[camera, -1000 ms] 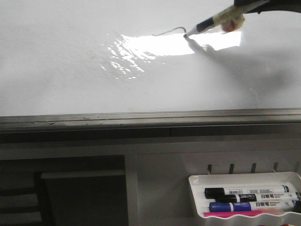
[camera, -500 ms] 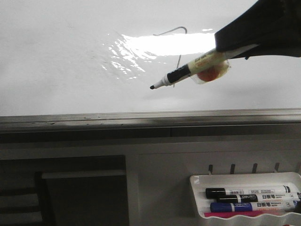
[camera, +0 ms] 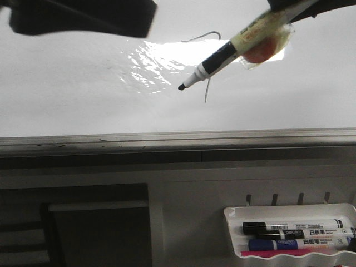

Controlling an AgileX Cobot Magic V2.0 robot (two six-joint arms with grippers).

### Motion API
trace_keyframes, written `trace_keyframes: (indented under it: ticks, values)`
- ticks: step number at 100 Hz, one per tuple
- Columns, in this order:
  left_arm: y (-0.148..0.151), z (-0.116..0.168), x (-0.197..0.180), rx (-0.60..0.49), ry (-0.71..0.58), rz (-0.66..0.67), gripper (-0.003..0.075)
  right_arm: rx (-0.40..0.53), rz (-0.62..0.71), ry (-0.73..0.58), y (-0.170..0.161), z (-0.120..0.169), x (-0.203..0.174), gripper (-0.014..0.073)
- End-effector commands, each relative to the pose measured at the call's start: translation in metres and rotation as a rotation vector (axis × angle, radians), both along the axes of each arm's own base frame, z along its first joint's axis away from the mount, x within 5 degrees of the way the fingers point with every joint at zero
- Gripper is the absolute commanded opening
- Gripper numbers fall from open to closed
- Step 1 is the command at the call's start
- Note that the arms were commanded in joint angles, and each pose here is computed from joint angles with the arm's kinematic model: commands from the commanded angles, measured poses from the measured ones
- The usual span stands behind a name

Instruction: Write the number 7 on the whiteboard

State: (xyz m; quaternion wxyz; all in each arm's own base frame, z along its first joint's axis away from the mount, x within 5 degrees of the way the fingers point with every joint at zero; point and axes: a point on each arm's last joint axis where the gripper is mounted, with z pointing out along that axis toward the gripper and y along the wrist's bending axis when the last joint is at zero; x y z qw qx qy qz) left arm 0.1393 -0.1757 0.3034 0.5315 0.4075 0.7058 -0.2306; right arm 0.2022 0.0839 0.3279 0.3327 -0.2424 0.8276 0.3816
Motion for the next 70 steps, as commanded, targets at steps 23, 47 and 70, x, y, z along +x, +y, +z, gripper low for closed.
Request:
trace_keyframes:
  ticks: [23,47,70]
  values:
    - [-0.048,0.004,0.009,0.071,-0.121,-0.074,0.0512,0.048,0.076,-0.033,0.016,0.018,-0.010,-0.0050]
    - [-0.061,-0.001,0.019,0.094,-0.121,-0.061,0.0510,0.047,0.057,-0.044,0.016,0.018,-0.009,-0.0050]
    - [-0.061,-0.003,0.021,0.111,-0.150,-0.056,0.0312,0.046,0.048,-0.048,0.015,0.018,-0.008,-0.0050]
